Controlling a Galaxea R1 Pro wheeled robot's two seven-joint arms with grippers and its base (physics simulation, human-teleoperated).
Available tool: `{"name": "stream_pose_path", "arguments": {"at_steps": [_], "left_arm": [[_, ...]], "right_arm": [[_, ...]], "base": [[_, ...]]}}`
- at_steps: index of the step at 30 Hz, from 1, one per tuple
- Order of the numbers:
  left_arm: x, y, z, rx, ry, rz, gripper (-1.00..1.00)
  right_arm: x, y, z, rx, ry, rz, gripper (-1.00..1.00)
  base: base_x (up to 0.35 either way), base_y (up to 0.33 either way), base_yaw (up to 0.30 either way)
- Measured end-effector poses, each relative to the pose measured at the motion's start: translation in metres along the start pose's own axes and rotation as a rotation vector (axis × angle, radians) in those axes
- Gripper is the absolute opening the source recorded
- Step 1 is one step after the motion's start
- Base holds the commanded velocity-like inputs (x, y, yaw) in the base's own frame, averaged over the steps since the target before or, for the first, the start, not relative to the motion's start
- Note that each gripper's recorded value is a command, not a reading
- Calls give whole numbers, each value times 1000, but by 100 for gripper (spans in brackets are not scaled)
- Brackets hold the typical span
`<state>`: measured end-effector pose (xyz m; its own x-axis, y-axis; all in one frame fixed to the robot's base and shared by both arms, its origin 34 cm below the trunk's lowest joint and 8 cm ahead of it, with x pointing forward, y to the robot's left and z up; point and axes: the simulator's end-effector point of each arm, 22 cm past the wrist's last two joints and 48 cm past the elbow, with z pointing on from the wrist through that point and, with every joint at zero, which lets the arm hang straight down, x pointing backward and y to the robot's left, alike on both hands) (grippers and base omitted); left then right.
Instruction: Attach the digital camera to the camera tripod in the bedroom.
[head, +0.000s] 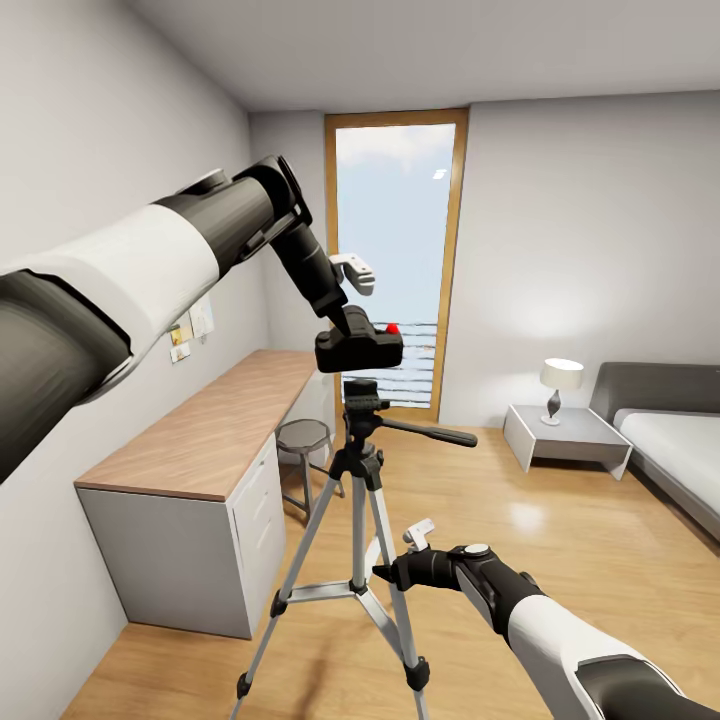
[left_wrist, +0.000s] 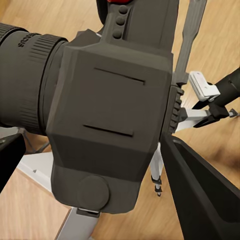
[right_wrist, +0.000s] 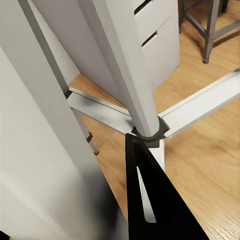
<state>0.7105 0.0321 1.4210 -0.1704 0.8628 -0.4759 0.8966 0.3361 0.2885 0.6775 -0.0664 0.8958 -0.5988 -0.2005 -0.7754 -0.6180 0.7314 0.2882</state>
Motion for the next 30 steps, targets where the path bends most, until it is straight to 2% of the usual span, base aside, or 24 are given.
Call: {"name": "stream_pose_path", "arguments": {"at_steps": [26,30], "left_arm": [[4,-1,9,10,1,-8,-100],[6,-3,15,26,-2,-14,-100]], "right_arm": [[0,0,0,0,0,0,-100],[0,0,0,0,0,-1,-100]], "base": [[0,0,0],[0,0,0]]}}
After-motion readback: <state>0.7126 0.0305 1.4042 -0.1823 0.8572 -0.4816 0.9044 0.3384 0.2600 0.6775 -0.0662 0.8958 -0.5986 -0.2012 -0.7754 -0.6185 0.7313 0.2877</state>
